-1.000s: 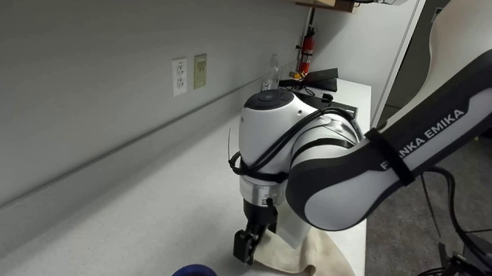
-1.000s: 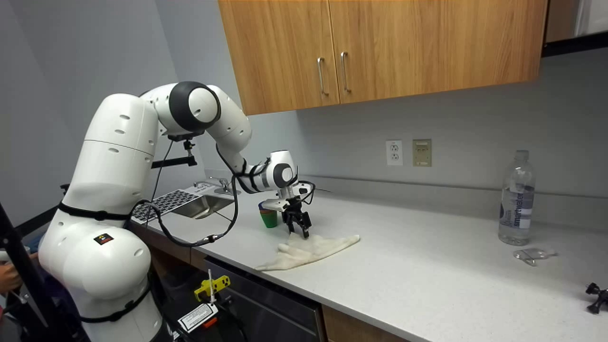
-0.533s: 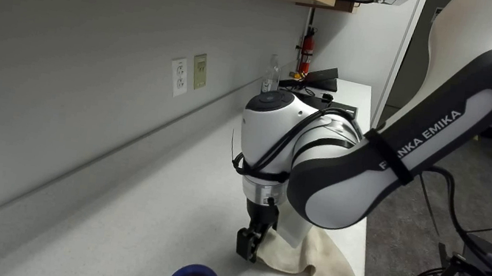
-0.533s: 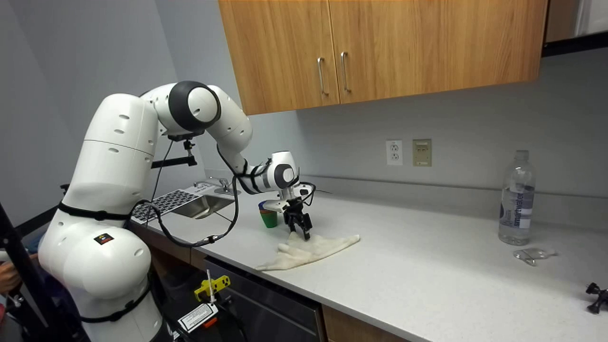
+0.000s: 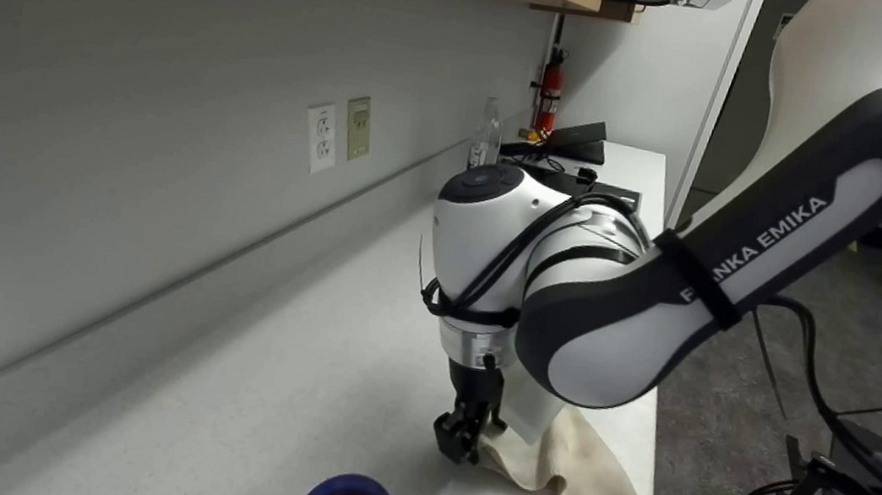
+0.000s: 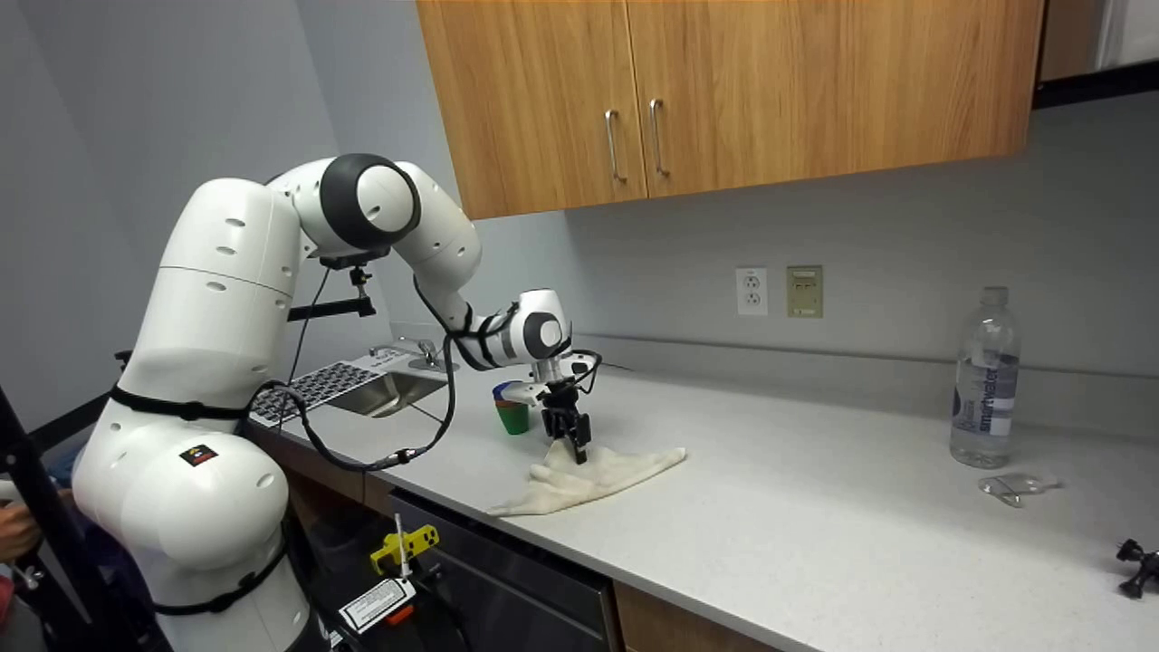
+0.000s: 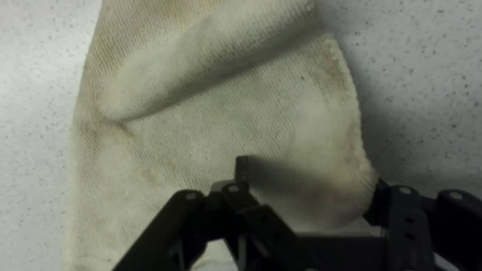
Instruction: Unfold the cloth on the counter
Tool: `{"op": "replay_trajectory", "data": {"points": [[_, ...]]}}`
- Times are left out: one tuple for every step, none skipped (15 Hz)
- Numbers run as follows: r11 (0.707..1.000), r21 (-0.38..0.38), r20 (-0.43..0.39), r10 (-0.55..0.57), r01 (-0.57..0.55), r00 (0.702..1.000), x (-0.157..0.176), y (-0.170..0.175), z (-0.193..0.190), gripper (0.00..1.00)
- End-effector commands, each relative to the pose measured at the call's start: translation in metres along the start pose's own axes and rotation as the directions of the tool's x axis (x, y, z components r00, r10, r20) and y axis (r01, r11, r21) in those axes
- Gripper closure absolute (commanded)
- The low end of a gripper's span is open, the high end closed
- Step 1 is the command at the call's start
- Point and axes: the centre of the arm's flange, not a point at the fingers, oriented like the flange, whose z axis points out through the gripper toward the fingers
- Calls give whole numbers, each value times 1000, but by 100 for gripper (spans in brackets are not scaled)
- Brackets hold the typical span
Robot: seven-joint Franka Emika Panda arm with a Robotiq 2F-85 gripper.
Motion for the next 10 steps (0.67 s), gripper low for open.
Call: {"op": "replay_trajectory", "data": {"points": [[999,-50,3,6,-6,1000,-4,-1,-2,43],[999,-54,4,4,-4,1000,-4,-2,-2,41],[998,-57,5,5,-5,1000,-4,-2,-2,40],[998,-59,8,8,-7,1000,-4,-1,-2,33],[998,-62,10,11,-10,1000,-4,-1,-2,32],[998,-68,13,11,-10,1000,-4,0,-2,25],[998,-69,18,9,-8,1000,-5,1,-3,21],[998,-70,27,7,-5,1000,-6,1,-5,15],[997,-75,35,6,-3,999,-7,2,-6,10],[996,-84,44,1,2,999,-8,2,-7,6]]}}
